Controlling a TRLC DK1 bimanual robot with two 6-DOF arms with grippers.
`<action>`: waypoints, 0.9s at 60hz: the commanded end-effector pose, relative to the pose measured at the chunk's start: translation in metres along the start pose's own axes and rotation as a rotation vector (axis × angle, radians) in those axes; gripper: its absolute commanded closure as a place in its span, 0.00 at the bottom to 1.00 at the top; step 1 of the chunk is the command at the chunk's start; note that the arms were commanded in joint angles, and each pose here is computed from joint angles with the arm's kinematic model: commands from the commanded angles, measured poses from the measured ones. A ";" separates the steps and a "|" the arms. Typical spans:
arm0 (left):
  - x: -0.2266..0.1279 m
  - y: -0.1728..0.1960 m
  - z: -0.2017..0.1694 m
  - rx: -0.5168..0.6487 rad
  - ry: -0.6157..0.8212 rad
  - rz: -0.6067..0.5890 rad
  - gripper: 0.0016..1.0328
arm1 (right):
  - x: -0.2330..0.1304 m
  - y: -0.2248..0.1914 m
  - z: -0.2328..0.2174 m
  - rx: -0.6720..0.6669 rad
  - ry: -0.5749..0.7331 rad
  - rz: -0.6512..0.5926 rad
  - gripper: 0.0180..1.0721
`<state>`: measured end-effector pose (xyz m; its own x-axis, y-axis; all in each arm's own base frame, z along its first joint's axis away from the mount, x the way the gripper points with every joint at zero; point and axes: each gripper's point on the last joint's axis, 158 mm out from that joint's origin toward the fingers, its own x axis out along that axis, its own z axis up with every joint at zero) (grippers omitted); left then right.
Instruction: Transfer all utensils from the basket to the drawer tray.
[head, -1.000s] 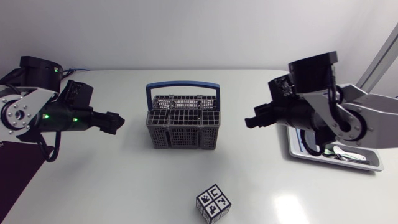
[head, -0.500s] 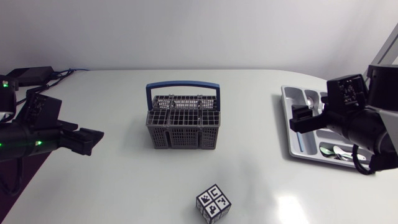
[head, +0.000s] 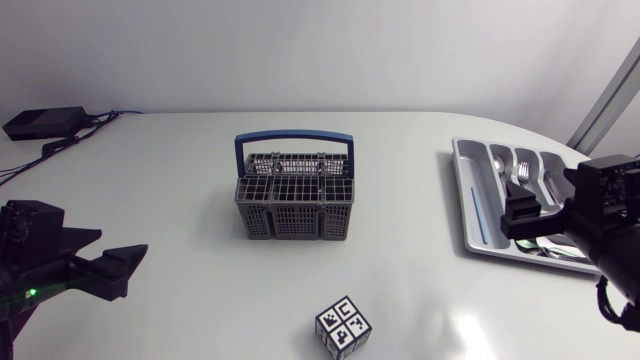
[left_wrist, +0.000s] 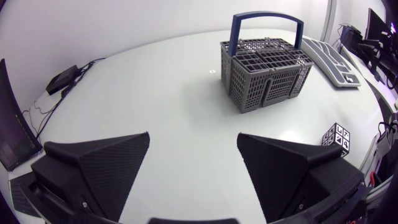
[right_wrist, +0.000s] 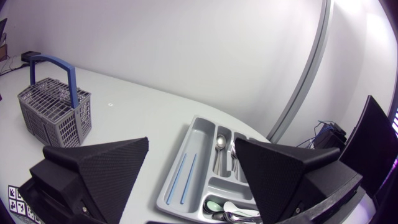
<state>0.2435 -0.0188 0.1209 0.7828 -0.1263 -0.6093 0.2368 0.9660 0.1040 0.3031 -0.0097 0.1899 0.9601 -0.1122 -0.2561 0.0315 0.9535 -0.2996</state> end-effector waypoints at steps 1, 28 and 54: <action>0.000 0.000 -0.011 0.005 -0.007 0.011 0.05 | -0.005 -0.004 -0.005 -0.014 -0.022 -0.022 0.05; -0.005 0.006 -0.031 -0.035 -0.055 0.069 0.05 | -0.025 0.002 -0.026 0.112 -0.105 0.003 0.05; -0.001 0.013 -0.035 -0.039 -0.116 0.119 0.05 | -0.036 0.015 -0.045 0.266 -0.198 0.059 0.05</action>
<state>0.2303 -0.0009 0.1193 0.8888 -0.0471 -0.4559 0.1326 0.9786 0.1574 0.2575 -0.0038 0.1657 0.9972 -0.0272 -0.0693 0.0214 0.9963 -0.0829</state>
